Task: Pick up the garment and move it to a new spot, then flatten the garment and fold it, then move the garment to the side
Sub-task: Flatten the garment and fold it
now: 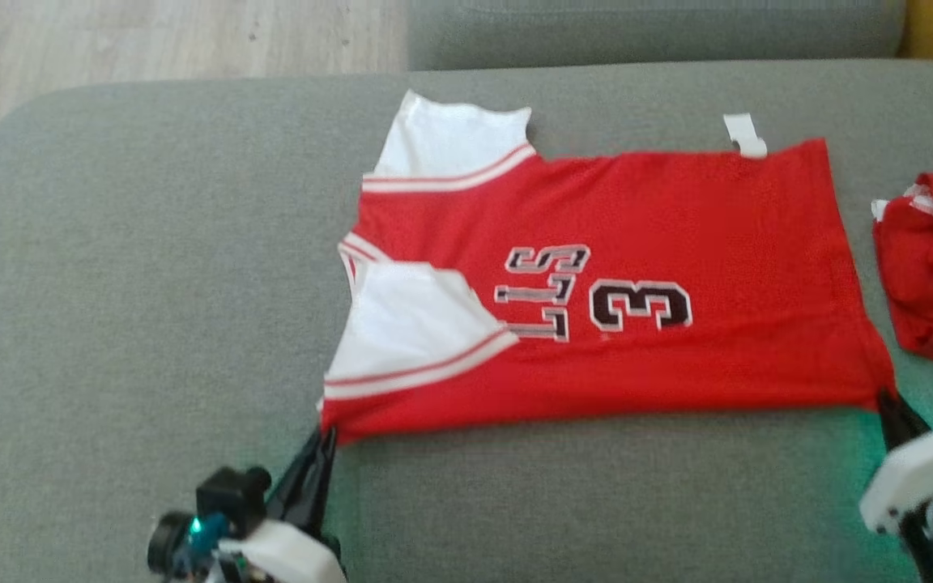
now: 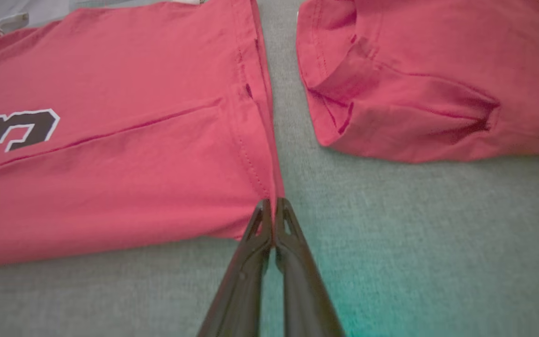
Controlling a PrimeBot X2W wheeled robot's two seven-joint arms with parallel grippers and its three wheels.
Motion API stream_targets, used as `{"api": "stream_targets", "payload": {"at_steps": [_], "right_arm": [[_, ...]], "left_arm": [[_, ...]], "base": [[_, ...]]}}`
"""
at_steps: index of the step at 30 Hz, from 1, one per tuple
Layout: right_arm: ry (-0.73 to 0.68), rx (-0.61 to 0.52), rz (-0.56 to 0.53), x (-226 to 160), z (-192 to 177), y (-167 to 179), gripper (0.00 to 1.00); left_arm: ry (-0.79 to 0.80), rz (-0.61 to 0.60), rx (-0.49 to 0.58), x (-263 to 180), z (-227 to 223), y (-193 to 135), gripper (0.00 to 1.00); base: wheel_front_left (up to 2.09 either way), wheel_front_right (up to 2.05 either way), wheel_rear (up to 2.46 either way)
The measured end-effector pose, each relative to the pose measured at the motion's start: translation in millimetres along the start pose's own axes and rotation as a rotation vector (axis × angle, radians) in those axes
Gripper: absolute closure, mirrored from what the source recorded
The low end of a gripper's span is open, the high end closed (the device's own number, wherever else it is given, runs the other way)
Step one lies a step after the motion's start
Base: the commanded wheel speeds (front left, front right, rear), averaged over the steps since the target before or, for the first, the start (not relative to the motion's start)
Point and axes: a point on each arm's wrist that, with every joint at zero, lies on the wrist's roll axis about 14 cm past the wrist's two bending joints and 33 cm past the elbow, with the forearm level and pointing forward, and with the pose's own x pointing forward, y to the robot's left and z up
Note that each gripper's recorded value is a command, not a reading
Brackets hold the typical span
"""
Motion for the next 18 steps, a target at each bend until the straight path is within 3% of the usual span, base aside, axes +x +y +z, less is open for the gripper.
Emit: {"api": "stream_targets", "payload": {"at_steps": [12, 13, 14, 15, 16, 17, 18], "right_arm": [[0.078, -0.03, 0.009, -37, -32, -7, 1.0], [0.072, -0.029, 0.01, -37, -30, -7, 0.79], [0.074, -0.029, 0.012, -37, -29, -6, 0.04], [0.067, -0.028, 0.012, -37, -27, -6, 0.0], [0.056, -0.026, 0.009, -38, -24, -6, 0.0], [0.046, -0.029, 0.007, -38, -21, -6, 0.0], [0.036, -0.031, 0.005, -39, -18, -6, 0.0]], "left_arm": [[0.084, 0.006, -0.037, -41, -29, -13, 1.0], [0.089, 0.004, -0.035, -41, -29, -13, 1.0], [0.092, 0.003, -0.032, -41, -28, -13, 1.0], [0.095, 0.0, -0.029, -41, -28, -13, 0.7], [0.102, -0.003, -0.026, -41, -28, -13, 0.27], [0.108, -0.005, -0.023, -40, -28, -13, 0.0], [0.11, -0.008, -0.019, -39, -28, -13, 0.0]], "base": [[0.0, 0.0, 0.0], [0.0, 0.0, 0.0], [0.0, 0.0, 0.0], [0.0, 0.0, 0.0], [0.0, 0.0, 0.0], [0.0, 0.0, 0.0], [0.0, 0.0, 0.0]]}}
